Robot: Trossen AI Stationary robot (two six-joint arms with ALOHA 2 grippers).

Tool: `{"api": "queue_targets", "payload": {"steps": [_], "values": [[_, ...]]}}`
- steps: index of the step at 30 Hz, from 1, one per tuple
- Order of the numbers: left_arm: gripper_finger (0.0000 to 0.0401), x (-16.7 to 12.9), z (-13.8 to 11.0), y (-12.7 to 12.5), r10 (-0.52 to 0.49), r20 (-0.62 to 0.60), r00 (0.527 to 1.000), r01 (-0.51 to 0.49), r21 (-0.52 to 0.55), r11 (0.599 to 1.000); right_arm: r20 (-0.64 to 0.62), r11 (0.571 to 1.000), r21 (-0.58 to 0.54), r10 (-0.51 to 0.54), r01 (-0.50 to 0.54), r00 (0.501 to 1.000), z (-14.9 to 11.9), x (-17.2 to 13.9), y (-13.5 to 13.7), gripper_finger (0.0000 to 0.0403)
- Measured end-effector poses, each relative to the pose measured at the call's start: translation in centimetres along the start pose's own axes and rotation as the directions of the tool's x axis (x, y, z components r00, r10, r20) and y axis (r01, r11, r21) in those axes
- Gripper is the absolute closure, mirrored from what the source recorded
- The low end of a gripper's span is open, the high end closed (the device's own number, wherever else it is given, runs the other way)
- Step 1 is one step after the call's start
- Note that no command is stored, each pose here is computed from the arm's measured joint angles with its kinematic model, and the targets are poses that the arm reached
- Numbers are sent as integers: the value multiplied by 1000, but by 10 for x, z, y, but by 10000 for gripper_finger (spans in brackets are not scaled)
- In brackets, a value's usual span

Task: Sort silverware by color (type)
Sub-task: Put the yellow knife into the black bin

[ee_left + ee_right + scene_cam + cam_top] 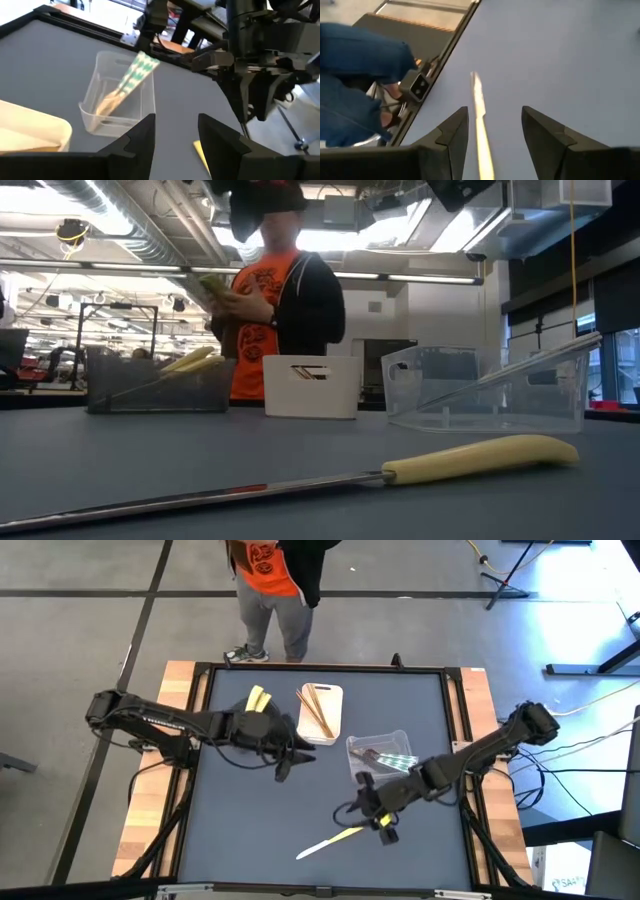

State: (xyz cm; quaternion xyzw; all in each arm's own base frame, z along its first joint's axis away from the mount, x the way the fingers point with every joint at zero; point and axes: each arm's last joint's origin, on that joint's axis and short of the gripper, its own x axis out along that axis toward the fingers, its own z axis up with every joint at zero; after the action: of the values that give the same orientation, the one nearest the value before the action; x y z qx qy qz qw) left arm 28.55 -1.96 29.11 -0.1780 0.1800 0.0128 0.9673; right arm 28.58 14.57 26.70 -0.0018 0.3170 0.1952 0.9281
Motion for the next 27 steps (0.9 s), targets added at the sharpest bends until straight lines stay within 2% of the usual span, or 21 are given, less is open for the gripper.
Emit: {"api": "queue_targets", "payload": {"steps": [10, 18, 27], "values": [[259, -1, -12, -25, -17, -22, 1000, 18, 38, 999, -161, 998, -46, 28, -36, 987, -31, 46, 21, 231], [259, -2, -17, -33, -3, -19, 1000, 4, 52, 999, -258, 1000, -26, 2, -9, 966, -52, 74, 18, 231], [259, -2, -18, -35, 7, -14, 1000, -6, 56, 998, -316, 999, -31, -14, 4, 949, -66, 90, 16, 231]]}}
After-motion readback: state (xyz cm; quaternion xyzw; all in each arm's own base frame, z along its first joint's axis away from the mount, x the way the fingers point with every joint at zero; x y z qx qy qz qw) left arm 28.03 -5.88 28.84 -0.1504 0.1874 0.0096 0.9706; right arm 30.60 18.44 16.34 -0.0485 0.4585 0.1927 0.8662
